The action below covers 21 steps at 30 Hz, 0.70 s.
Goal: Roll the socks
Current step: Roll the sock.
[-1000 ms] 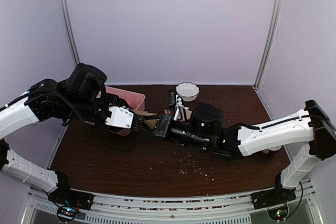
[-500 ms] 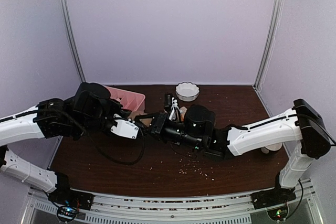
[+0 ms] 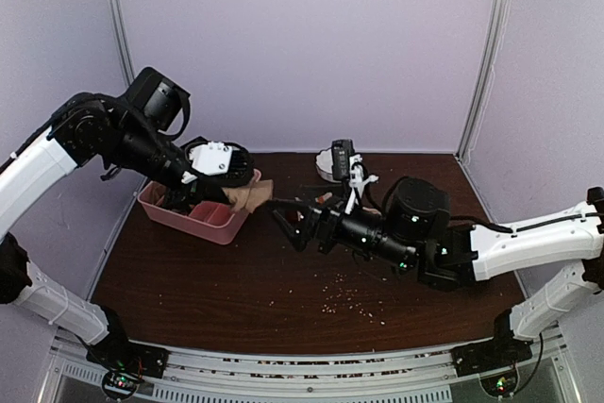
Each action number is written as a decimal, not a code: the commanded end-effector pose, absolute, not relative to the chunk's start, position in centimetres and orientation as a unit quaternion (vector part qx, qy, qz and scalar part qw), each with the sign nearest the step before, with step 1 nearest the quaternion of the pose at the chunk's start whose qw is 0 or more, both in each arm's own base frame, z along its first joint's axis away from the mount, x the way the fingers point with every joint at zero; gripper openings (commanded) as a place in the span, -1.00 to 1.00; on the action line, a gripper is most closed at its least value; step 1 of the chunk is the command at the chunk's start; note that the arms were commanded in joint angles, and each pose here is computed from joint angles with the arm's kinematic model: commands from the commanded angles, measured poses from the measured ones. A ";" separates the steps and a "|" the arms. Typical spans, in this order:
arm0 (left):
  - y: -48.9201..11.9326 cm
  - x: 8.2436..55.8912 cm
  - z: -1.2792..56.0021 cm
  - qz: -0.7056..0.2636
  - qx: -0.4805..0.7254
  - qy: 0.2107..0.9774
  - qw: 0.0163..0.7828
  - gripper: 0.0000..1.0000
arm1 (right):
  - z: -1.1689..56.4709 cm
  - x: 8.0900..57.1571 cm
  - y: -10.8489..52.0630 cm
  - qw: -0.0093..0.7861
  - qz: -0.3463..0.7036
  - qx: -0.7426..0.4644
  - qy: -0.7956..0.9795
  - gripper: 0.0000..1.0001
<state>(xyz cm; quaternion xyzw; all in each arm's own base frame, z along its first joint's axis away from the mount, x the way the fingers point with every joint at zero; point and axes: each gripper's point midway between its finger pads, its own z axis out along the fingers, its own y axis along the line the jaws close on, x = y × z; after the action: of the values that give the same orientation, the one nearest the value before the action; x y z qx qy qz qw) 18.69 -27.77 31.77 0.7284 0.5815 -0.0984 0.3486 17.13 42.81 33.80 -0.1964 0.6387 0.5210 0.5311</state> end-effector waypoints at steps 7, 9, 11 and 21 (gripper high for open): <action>-28.9 14.5 30.6 -0.246 0.702 0.623 0.241 -1.00 | 36.1 12.5 44.8 0.596 0.481 -0.369 0.526 0.99; -28.9 14.5 30.3 -0.245 0.703 0.625 0.236 -1.00 | 36.2 12.1 45.3 0.595 0.484 -0.378 0.518 0.99; -29.0 14.4 30.2 -0.249 0.703 0.626 0.230 -1.00 | 35.8 12.1 46.1 0.586 0.479 -0.390 0.526 0.99; -29.1 14.4 30.3 -0.251 0.703 0.624 0.230 -1.00 | 33.2 14.5 48.3 0.562 0.446 -0.364 0.594 0.99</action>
<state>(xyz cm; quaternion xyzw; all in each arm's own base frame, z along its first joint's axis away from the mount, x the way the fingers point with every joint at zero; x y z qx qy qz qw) 14.68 -28.85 29.28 0.7069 0.6283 -0.2363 0.2228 13.24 48.25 34.18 -0.3830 0.5581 0.4705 0.5661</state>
